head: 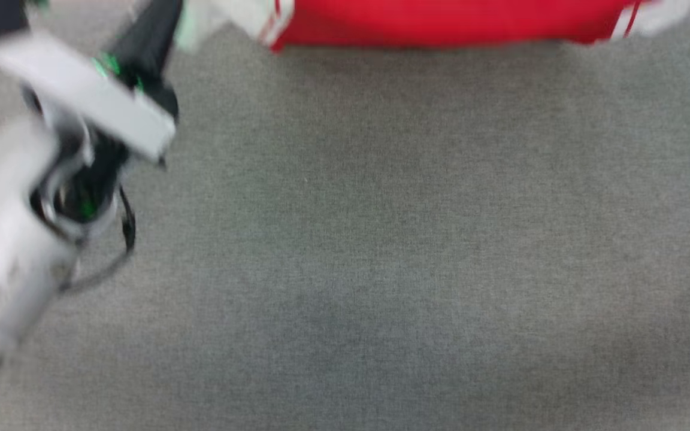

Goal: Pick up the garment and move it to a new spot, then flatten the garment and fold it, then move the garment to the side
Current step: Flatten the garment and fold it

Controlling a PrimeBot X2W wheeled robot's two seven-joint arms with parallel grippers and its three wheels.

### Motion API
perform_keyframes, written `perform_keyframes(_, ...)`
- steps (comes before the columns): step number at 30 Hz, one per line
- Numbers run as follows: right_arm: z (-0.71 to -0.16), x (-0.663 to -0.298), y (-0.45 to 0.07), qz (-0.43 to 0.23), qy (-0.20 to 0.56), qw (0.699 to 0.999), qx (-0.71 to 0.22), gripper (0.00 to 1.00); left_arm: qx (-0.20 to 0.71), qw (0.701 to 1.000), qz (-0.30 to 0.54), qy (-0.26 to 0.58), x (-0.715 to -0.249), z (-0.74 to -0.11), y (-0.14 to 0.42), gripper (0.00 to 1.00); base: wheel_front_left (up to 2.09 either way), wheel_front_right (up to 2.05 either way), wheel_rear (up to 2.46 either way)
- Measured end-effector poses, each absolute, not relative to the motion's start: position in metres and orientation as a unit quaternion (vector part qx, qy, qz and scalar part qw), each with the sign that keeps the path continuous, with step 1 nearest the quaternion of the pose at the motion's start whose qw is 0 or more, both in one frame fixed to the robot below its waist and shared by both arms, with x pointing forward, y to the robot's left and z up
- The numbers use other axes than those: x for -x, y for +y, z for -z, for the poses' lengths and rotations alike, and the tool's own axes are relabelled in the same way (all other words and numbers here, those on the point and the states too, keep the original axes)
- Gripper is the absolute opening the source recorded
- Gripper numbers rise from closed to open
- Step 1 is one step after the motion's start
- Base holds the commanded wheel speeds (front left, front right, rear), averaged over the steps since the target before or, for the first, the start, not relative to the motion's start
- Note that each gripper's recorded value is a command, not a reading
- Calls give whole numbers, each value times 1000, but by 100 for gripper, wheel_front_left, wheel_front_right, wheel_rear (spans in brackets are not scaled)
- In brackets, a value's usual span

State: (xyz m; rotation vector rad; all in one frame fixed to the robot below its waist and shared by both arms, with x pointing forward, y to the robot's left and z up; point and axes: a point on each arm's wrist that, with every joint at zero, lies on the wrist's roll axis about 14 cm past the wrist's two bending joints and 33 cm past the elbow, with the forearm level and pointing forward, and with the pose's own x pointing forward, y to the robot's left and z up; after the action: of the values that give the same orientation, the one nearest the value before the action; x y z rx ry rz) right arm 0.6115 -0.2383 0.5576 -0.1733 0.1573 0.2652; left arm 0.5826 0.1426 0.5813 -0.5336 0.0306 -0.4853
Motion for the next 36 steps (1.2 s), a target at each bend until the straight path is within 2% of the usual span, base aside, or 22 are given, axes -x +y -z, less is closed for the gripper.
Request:
perform_keyframes(10, -488, -506, -252, -157, 226, 961, 29, 0, 306, 904, 277, 109, -481, -531, 128, 0, 0, 0, 0)
perform_keyframes(20, -462, -414, -240, -182, 325, 928, 11, 0, 336, 881, 285, 172, -414, -507, 123, 0, 0, 0, 0)
perform_keyframes(36, -453, -322, -227, -176, 439, 881, -27, 0, 340, 871, 259, 244, -341, -479, 141, 0, 0, 0, 0)
